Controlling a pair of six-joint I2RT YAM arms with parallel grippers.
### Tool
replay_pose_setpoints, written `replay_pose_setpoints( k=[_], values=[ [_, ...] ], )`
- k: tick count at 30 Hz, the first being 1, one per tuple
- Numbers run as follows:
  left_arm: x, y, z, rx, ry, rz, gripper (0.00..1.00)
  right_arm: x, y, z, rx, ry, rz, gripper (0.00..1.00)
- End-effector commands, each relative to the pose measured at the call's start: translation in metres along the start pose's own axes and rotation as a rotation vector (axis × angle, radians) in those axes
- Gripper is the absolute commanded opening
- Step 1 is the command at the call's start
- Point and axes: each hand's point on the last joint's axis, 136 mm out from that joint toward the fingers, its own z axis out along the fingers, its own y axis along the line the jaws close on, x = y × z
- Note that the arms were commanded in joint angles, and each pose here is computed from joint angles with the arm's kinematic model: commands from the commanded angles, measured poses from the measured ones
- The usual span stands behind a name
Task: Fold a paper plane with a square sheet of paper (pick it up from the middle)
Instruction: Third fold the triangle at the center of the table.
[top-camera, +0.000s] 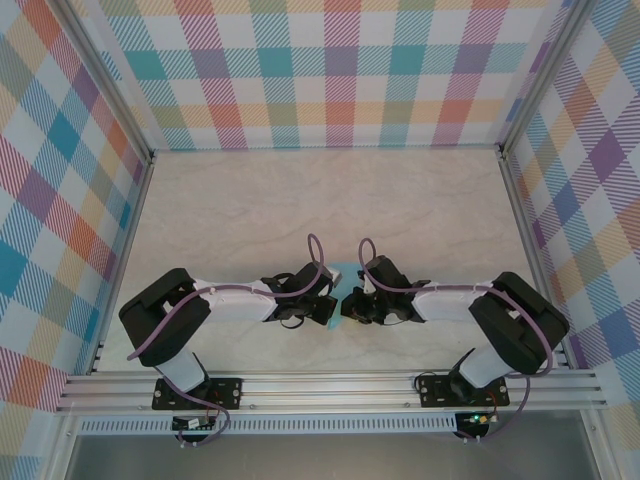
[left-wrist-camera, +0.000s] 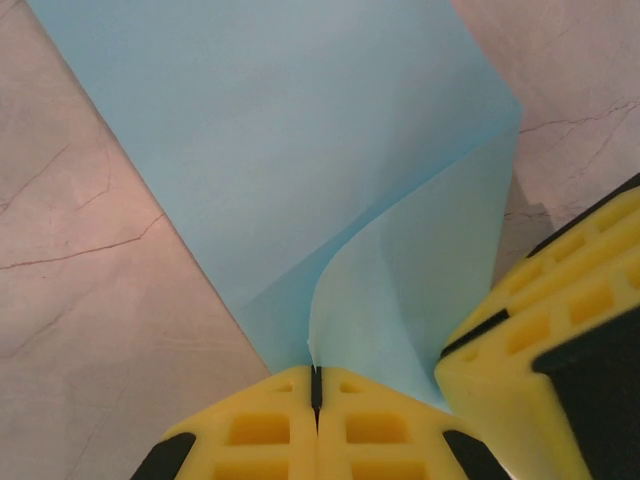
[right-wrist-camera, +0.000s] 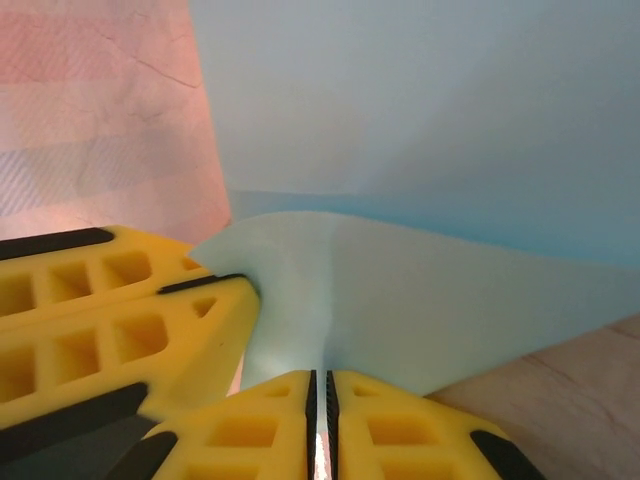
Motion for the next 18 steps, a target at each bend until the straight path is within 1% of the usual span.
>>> replay_pose_setpoints(
  k=[1, 6, 13, 18],
  values=[
    [0.028, 0.024, 0.001, -0.086, 0.083, -0.028, 0.0, 0.005, 0.007, -0.004, -0.014, -0.01, -0.011, 0.14],
    [0.026, 0.022, 0.002, -0.081, 0.08, -0.03, 0.0, 0.009, 0.012, 0.005, -0.029, -0.002, -0.011, 0.14],
    [0.027, 0.023, 0.002, -0.083, 0.081, -0.032, 0.0, 0.01, -0.009, 0.019, 0.032, 0.001, 0.02, 0.13],
    [0.027, 0.022, 0.003, -0.078, 0.08, -0.033, 0.0, 0.011, -0.004, 0.014, 0.009, -0.013, 0.007, 0.14]
  ],
)
